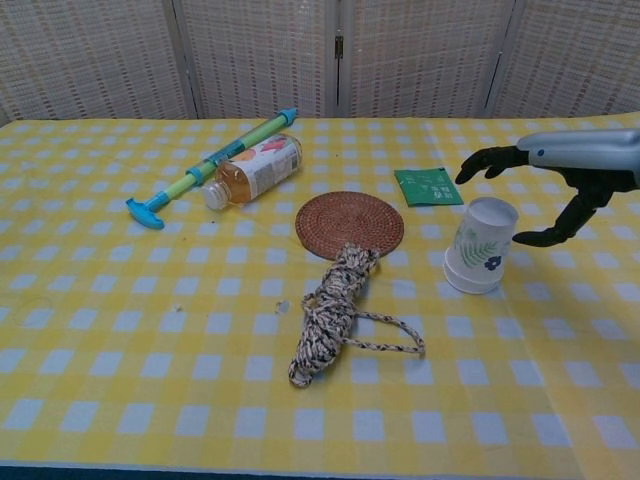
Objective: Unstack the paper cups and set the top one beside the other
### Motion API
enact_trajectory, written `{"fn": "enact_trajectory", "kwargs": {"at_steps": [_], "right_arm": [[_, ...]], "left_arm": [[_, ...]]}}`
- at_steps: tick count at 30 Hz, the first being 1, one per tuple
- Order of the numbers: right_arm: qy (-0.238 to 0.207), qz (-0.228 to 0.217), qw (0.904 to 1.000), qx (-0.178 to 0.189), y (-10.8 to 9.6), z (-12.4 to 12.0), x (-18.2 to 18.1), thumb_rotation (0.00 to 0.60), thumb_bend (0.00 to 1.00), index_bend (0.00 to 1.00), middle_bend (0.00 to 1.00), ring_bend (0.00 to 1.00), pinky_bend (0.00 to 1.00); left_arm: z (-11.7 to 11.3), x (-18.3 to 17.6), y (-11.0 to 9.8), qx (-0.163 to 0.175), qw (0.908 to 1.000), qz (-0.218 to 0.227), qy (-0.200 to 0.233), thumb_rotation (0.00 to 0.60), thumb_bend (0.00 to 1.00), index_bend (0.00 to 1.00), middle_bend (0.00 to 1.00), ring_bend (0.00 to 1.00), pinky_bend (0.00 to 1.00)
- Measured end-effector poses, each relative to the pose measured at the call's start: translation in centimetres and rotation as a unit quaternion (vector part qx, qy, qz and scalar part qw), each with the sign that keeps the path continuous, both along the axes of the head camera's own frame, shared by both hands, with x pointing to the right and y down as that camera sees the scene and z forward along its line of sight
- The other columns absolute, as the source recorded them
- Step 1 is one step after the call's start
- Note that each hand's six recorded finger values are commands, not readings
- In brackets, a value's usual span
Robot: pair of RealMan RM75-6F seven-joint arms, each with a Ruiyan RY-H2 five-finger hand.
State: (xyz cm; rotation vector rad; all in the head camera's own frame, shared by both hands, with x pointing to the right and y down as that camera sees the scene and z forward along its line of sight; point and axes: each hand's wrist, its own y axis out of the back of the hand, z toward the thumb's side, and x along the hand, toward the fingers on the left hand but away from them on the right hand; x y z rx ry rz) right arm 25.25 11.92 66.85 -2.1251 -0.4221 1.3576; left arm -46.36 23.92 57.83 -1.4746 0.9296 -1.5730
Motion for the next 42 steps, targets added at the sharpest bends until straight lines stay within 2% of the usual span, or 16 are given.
{"fn": "enact_trajectory", "kwargs": {"at_steps": [23, 35, 42], "right_arm": [[0.011, 0.015, 0.9998, -0.008, -1.0, 1.5, -0.2, 0.600, 0.38, 0.29, 0.11, 0.11, 0.00], [0.006, 0.018, 0.9998, -0.005, -1.4, 1.5, -0.5, 0.600, 0.38, 0.37, 0.15, 0.13, 0.00], [0.000, 0.024, 0.9997, 0.001, -1.7, 1.0, -0.4, 0.600, 0.39, 0.38, 0.16, 0.13, 0.00]], "left_arm": [[0.3, 0.0, 0.3, -0.012, 0.9998, -0.003, 0.014, 0.600, 0.32, 0.02, 0.00, 0.00, 0.00], [0.3, 0.0, 0.4, -0.016, 0.9998, -0.004, 0.013, 0.600, 0.32, 0.02, 0.00, 0.00, 0.00], [0.3, 0.0, 0.3, -0.016, 0.9998, -0.004, 0.013, 0.600, 0.32, 0.02, 0.00, 0.00, 0.00]]}}
